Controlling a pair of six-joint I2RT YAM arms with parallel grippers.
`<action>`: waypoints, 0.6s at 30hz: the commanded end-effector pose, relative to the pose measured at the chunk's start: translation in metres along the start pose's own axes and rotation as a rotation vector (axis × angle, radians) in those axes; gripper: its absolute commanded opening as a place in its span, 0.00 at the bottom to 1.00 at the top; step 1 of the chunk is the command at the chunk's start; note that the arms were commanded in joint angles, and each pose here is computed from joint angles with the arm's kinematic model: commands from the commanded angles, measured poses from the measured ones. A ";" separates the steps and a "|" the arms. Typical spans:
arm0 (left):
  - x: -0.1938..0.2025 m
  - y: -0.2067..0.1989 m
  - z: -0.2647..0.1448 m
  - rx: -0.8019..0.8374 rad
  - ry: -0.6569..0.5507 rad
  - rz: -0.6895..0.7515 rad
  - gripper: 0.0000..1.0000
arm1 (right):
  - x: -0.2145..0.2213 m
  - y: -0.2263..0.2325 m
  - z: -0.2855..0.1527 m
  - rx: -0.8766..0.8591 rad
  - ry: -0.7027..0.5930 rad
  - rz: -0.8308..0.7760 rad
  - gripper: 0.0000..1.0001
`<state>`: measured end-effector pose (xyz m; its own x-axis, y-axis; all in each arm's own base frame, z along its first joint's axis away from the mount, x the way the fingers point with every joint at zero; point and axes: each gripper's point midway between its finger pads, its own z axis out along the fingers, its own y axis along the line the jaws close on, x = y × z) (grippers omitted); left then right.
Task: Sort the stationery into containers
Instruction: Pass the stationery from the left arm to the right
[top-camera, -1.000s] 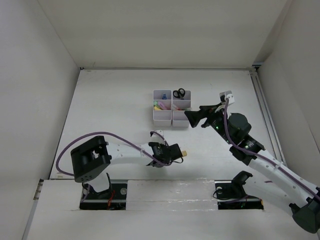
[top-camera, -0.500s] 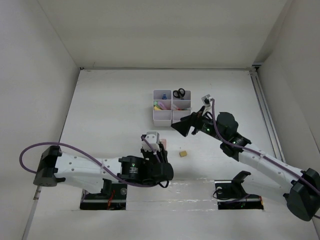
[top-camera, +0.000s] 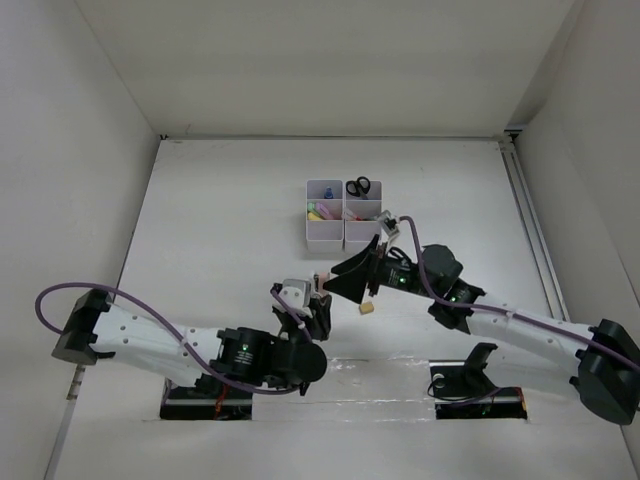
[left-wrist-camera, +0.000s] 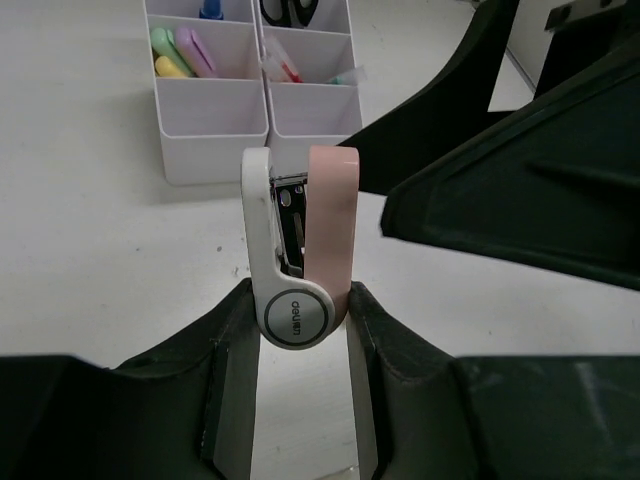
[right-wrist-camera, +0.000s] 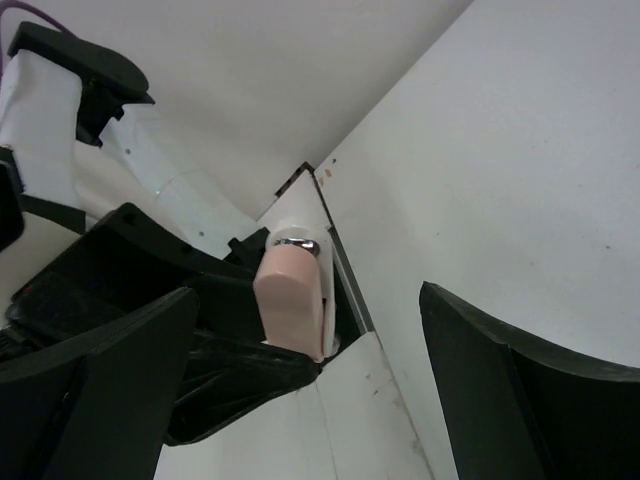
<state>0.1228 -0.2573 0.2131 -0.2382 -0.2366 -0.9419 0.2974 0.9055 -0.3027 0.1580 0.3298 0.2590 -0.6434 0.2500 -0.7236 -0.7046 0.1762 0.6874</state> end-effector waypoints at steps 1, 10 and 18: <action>-0.023 0.000 0.002 -0.040 -0.090 -0.001 0.00 | -0.010 0.006 0.008 -0.019 -0.066 -0.001 0.97; -0.021 -0.015 -0.006 -0.032 -0.101 0.053 0.00 | -0.006 0.018 0.023 -0.062 -0.065 -0.005 0.78; -0.032 0.001 -0.010 -0.027 -0.103 -0.017 0.00 | 0.000 0.032 0.024 -0.109 -0.043 -0.009 0.05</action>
<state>0.1148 -0.2606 0.2179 -0.1631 -0.1504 -0.9751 0.3202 0.9267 -0.1965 0.1489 0.3554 0.2496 -0.6669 0.2449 -0.7037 -0.6909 0.1506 0.7071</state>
